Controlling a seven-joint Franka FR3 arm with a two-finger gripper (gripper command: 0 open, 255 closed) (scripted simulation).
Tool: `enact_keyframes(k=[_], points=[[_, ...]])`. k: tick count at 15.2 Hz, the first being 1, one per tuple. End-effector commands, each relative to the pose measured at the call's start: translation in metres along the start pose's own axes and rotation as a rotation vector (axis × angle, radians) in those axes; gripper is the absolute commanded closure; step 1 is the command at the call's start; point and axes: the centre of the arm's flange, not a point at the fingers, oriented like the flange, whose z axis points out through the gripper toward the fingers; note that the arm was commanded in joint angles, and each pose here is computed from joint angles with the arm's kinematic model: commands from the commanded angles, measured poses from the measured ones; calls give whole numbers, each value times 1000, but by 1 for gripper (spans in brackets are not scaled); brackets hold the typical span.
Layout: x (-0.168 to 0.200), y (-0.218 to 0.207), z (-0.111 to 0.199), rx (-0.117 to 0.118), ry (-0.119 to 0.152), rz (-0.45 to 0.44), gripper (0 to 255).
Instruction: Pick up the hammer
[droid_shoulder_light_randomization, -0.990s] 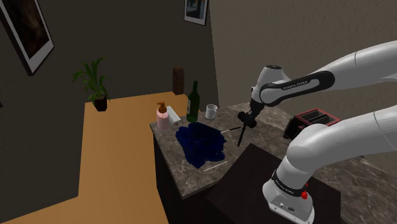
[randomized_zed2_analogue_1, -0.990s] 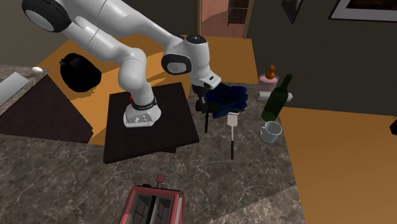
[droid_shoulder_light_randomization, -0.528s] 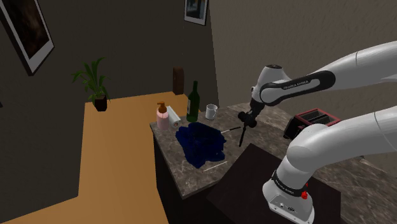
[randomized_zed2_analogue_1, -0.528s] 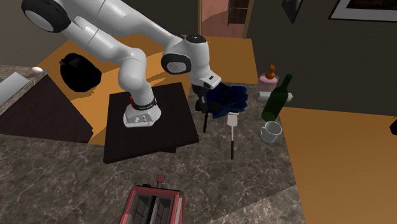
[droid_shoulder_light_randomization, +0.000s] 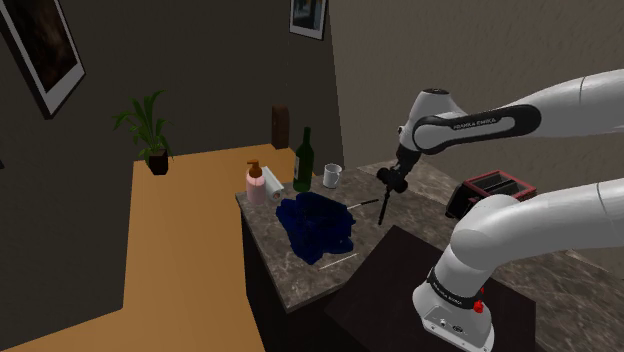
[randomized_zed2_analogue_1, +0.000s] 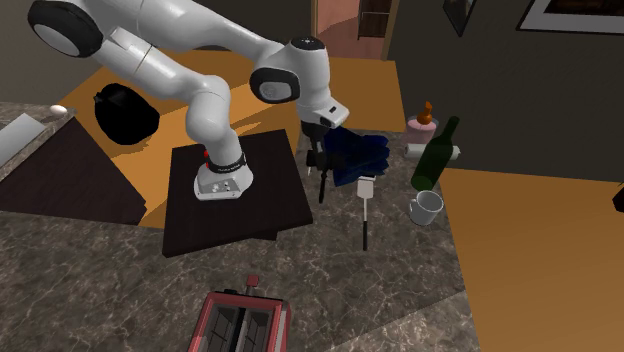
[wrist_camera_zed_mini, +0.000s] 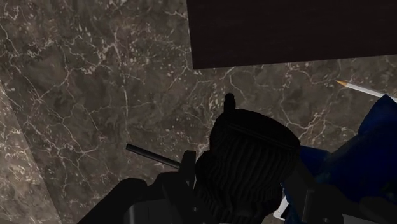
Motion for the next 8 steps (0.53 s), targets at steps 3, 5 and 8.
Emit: enact_keyframes(k=[3, 5, 8], points=[[2, 0, -22, 0, 0, 0, 255], [3, 1, -32, 0, 0, 0, 255], [4, 1, -38, 0, 0, 0, 255]])
